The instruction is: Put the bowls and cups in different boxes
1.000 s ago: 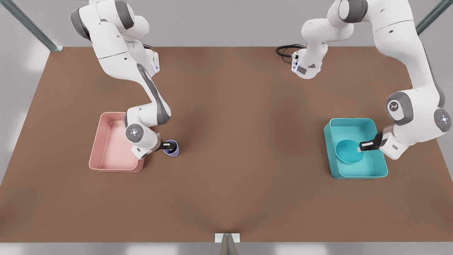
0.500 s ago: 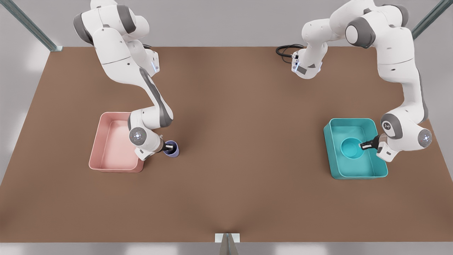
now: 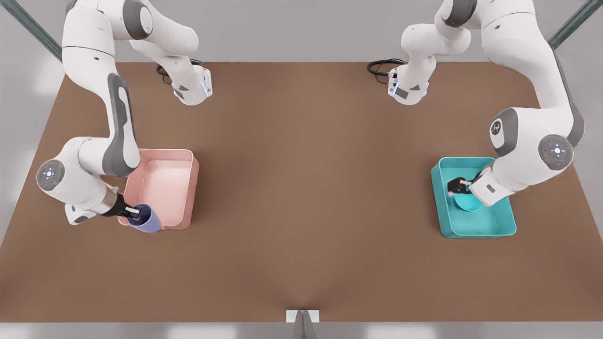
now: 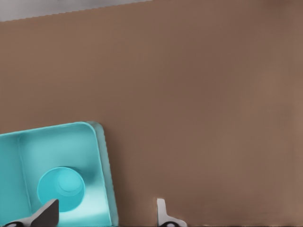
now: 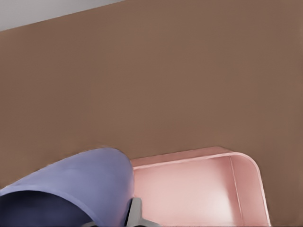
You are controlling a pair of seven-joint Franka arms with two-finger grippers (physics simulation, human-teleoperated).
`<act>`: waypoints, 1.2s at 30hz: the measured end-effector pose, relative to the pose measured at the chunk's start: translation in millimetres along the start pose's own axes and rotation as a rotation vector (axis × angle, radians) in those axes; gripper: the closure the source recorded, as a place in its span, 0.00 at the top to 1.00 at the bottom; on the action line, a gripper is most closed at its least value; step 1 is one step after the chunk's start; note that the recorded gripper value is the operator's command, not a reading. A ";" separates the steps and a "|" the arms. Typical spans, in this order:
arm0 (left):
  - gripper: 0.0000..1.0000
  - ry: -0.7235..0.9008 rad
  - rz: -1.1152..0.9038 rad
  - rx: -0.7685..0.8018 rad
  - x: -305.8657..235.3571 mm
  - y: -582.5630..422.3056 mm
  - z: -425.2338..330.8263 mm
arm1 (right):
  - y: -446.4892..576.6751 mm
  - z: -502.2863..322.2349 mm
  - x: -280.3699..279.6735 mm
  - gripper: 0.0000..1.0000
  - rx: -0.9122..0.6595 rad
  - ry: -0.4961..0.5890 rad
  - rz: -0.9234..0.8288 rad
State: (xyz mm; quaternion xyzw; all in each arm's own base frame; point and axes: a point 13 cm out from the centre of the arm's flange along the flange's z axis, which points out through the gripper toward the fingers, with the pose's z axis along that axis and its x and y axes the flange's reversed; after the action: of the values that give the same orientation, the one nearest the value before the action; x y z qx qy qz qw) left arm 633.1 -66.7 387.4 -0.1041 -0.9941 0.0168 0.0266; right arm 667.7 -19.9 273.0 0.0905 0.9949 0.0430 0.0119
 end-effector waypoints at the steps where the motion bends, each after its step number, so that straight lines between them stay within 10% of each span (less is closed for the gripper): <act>1: 1.00 0.031 0.049 0.001 4.9 -35.9 -4.8 | -6.3 8.0 8.9 0.21 0.004 0.035 -0.014; 10: 1.00 0.212 0.045 -0.088 46.2 -63.3 4.5 | -32.8 76.9 89.3 0.21 0.047 0.210 -0.167; 21: 1.00 0.261 -0.025 -0.105 59.1 -58.9 6.8 | -40.0 154.3 72.6 0.21 0.045 0.110 -0.264; 23: 1.00 0.266 -0.035 -0.106 60.3 -57.8 7.1 | -39.8 156.9 68.8 0.46 0.044 0.096 -0.274; 24: 1.00 0.267 -0.039 -0.107 60.8 -57.7 7.2 | -40.0 158.4 67.4 1.00 0.045 0.092 -0.279; 36: 1.00 0.280 -0.073 -0.112 66.5 -56.9 2.4 | -33.8 113.1 52.5 1.00 0.054 0.033 -0.290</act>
State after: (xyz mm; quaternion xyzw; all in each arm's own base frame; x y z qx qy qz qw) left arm 556.3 -108.6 390.5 -0.0704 -0.9832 -0.0543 0.1597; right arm 613.6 -34.1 156.5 -0.0547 0.9984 0.0156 -0.0010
